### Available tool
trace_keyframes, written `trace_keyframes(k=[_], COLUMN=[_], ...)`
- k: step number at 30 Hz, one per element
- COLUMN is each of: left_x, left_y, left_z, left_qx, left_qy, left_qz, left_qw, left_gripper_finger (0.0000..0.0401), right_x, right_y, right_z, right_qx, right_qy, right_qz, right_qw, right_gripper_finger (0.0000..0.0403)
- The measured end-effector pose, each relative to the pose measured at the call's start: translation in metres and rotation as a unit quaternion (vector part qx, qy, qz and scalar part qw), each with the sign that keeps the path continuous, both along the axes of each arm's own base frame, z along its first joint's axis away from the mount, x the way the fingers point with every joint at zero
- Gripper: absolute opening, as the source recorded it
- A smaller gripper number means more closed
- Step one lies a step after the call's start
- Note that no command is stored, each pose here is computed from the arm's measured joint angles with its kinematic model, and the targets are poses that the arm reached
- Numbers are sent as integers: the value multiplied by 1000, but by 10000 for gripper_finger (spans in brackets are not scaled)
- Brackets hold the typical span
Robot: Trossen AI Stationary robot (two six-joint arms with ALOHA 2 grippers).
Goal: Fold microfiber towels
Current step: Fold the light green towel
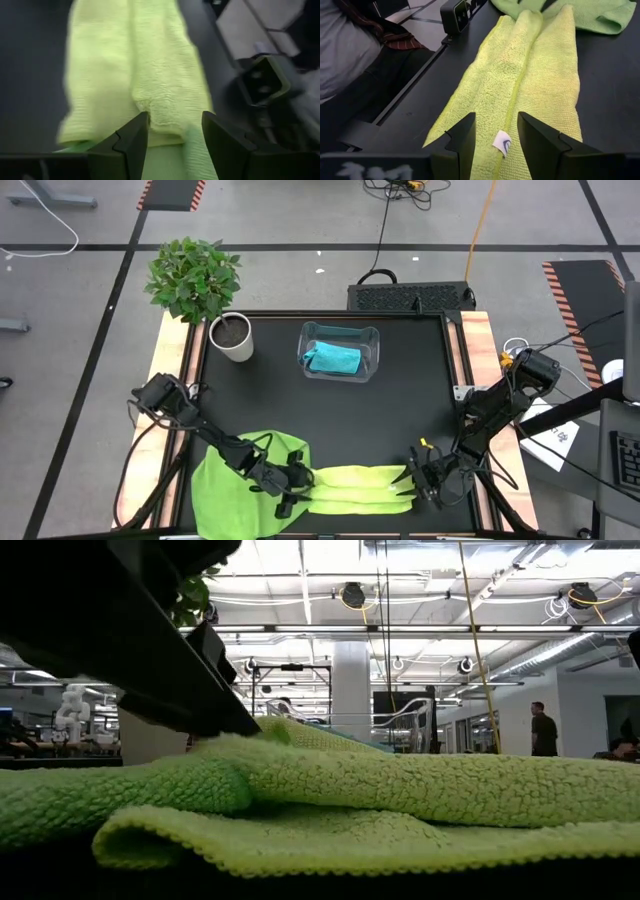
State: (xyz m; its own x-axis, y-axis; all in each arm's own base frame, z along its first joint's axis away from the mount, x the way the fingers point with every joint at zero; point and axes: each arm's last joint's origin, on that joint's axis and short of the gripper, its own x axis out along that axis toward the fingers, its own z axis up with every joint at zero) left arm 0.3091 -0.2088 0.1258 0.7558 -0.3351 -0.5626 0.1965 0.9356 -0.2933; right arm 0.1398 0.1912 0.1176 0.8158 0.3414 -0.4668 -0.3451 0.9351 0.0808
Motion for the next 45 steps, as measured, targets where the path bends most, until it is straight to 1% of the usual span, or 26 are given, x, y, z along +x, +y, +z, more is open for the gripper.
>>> trace_keyframes(k=[7, 12, 16, 18, 20, 23, 28, 31, 34, 37, 39, 42, 45], left_x=[-4, -8, -10, -9, -6, -2, -1, -1, 2, 6, 10, 13, 15], left_y=[-13, -18, -23, -23, -18, -13, -11, -9, -5, 5, 10, 15, 19], left_z=[6, 5, -6, -10, -12, -11, 1, 1, 1, -2, -2, -1, -1], left_qx=[-22, -23, -11, -8, -1, -3, -19, -27, -30, -26, -24, -29, -38], left_qy=[-25, -20, -17, -16, -13, -15, -24, -17, -10, 6, 2, 1, 8], left_qz=[-70, -81, -94, -92, -76, -66, -78, -89, -72, -49, -44, -47, -68], left_qw=[997, 996, 995, 996, 997, 998, 996, 996, 997, 998, 999, 998, 997], left_gripper_finger=[188, 188, 188, 188, 188, 188, 188, 188, 188, 188, 188, 188, 188], right_x=[0, 0, 0, 0, 1, 2, 3, 3, 3, 3, 3, 3, 3], right_y=[0, 0, 0, 0, 0, 0, -1, -1, -1, -1, -1, -1, -1], right_z=[0, 0, 0, 1, 2, 3, 3, 3, 3, 3, 3, 3, 2], right_qx=[-2, -2, -7, -8, -3, 1, 1, -1, -1, -1, -1, 0, -1], right_qy=[-1, -1, -3, -8, -16, -18, -18, -18, -18, -17, -18, -17, -17], right_qz=[1, 1, 4, 4, -2, -6, -10, -9, -9, -9, -9, -10, -10], right_qw=[1000, 1000, 1000, 1000, 1000, 1000, 1000, 1000, 1000, 1000, 1000, 1000, 1000], right_gripper_finger=[137, 137, 137, 137, 137, 137, 137, 137, 137, 137, 137, 137, 137])
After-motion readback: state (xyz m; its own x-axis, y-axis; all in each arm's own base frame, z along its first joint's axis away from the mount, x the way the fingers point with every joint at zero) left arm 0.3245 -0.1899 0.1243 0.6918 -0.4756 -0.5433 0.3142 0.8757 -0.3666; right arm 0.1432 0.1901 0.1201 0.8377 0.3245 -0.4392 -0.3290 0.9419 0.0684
